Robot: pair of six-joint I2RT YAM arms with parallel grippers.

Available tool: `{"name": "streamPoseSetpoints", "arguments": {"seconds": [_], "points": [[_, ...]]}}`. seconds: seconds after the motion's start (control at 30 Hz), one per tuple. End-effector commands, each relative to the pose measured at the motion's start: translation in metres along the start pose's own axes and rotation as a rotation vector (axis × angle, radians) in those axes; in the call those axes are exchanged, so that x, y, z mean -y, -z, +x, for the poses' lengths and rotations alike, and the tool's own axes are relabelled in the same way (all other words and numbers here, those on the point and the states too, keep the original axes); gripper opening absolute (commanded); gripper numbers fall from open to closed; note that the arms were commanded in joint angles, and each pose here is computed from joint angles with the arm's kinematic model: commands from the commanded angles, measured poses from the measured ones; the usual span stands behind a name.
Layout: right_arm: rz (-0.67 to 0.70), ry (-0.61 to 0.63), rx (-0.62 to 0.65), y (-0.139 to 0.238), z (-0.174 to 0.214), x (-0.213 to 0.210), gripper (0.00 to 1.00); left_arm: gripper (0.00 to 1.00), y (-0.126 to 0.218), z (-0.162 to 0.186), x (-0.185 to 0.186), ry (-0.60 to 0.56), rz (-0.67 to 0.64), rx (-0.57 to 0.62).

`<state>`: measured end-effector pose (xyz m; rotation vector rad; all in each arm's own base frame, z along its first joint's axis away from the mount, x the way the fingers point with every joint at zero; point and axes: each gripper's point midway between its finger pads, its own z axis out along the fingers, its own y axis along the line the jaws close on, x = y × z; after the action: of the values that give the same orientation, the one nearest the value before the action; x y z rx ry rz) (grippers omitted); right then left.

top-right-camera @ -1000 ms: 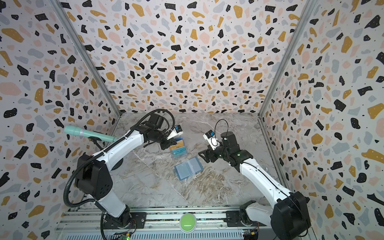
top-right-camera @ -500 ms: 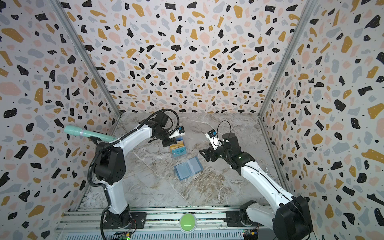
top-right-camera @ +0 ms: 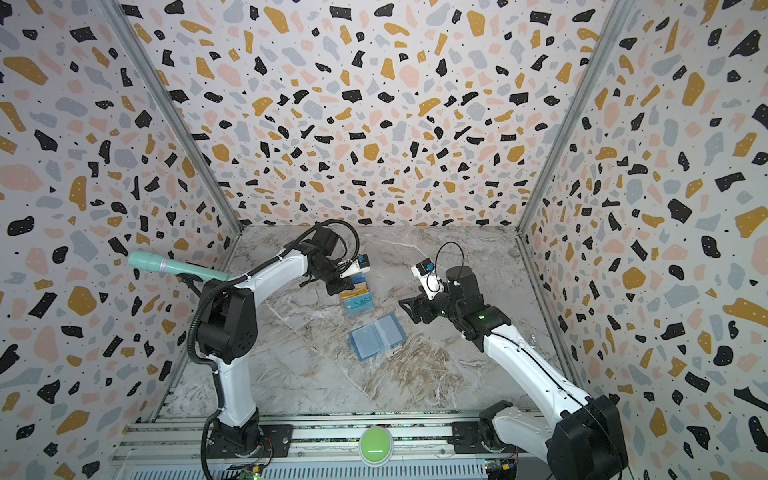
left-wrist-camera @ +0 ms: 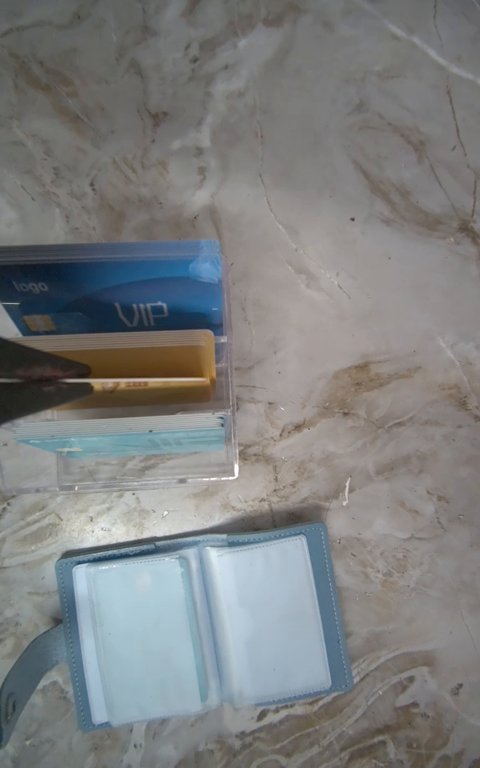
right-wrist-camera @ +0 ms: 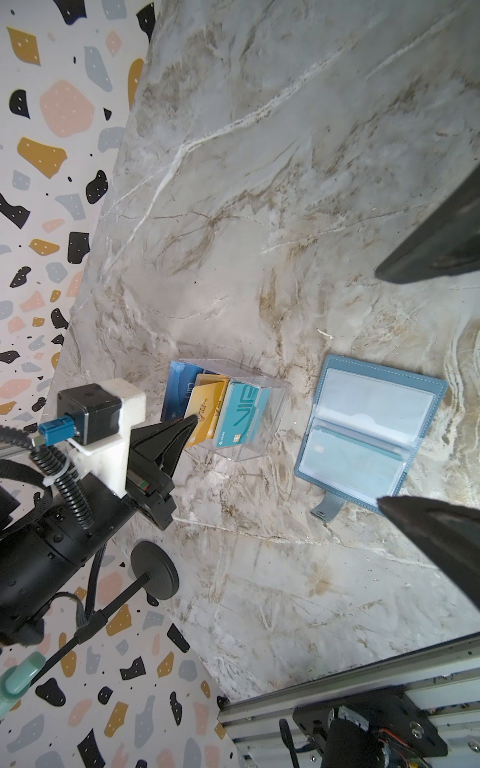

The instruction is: Take the credit cards out of the card holder

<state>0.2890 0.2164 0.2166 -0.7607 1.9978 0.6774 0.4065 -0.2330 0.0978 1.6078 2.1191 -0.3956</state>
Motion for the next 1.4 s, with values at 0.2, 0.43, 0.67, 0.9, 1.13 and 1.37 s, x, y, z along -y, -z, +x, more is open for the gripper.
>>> {"name": "streamPoseSetpoints", "arguments": {"seconds": [0.2,0.43,0.67,0.9,1.13,1.37], "points": [[-0.014,0.006,0.033,0.002,-0.007,-0.001,0.8,0.0,-0.005,0.004,-0.005,0.012,-0.02,0.023],[-0.021,0.004,0.038,0.001,-0.007,-0.001,0.8,0.0,-0.008,0.006,-0.01,0.037,-0.037,0.033],[-0.026,-0.003,0.034,-0.001,-0.005,-0.001,0.8,0.15,-0.008,0.001,-0.016,0.089,-0.058,0.058],[-0.025,-0.003,0.038,0.0,-0.006,0.0,0.8,0.25,-0.006,-0.002,-0.018,0.108,-0.067,0.07],[-0.032,-0.003,0.037,0.0,-0.006,-0.001,0.8,0.25,0.022,-0.026,-0.013,0.096,-0.068,0.168],[-0.035,-0.01,0.027,-0.003,-0.004,0.0,0.8,0.26,0.064,-0.045,-0.007,0.118,-0.143,0.273]]}}
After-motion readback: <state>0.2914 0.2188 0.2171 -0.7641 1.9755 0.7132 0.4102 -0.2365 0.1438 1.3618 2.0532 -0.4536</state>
